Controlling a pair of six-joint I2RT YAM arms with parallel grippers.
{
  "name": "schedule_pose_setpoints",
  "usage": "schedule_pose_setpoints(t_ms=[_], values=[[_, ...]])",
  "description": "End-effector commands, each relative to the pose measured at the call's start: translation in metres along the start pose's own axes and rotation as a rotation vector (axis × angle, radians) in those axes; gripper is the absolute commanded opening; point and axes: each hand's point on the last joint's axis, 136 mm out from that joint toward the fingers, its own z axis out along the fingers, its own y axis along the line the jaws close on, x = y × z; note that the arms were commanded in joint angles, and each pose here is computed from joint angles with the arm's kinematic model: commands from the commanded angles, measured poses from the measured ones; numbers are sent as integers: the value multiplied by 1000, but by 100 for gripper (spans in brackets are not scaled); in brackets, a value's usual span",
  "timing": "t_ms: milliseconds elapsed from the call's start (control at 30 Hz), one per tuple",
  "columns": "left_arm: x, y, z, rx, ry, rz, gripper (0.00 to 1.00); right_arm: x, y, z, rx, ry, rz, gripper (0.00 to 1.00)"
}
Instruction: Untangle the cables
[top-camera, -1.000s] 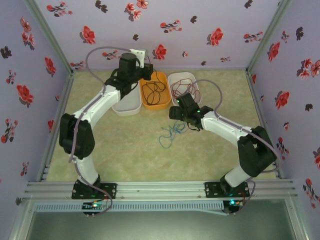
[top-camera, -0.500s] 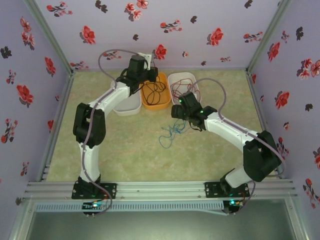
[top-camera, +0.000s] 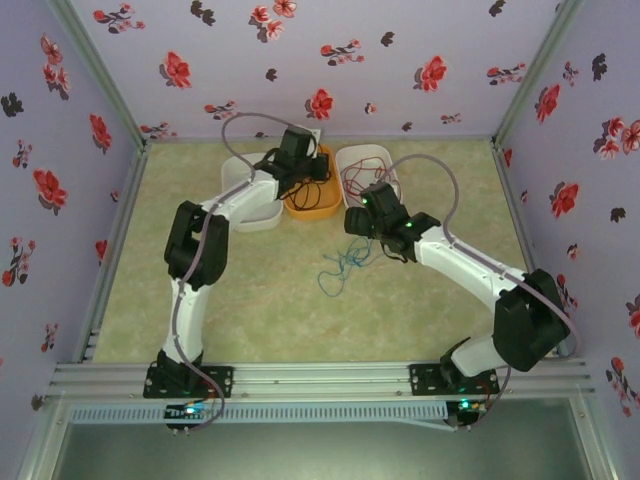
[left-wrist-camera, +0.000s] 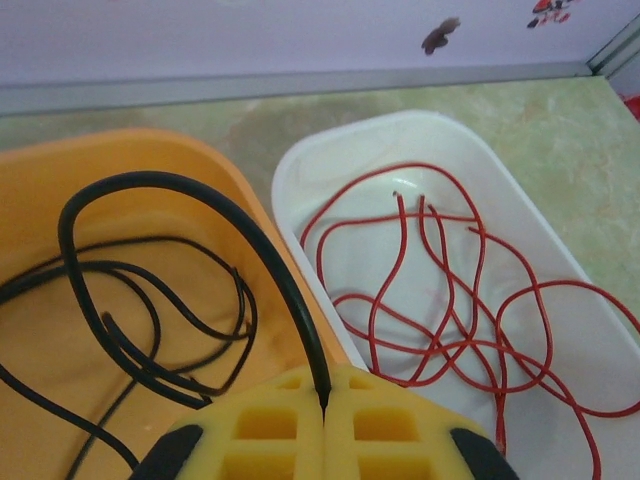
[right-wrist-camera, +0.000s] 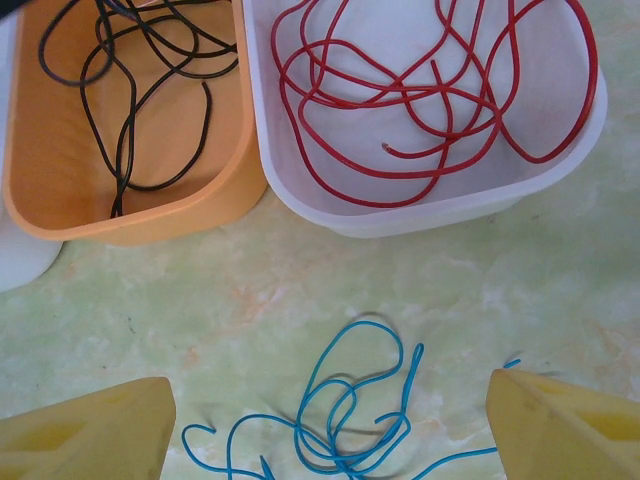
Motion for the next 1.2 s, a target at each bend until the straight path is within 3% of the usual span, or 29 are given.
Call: schedule_pose_setpoints(t_ms=[0,233,567,867,1167], values=[[-1,2,3,-23,5,-36,10,-2,-8,-6,28,-16,6,82],[13,3,6,-28,49,-41,42,-6,-6,-7,26,-22,1,82],[-2,-10,-22,4,39,-35,66,-8,-12,-6,73,-16,-4,83],[-14,-24,-69,22,-11,-16,99,-4,-29,-4,168,-12,9,83],[16,-34,-110,-7,-61,50,100,9,-46,1,245,11,28,77]])
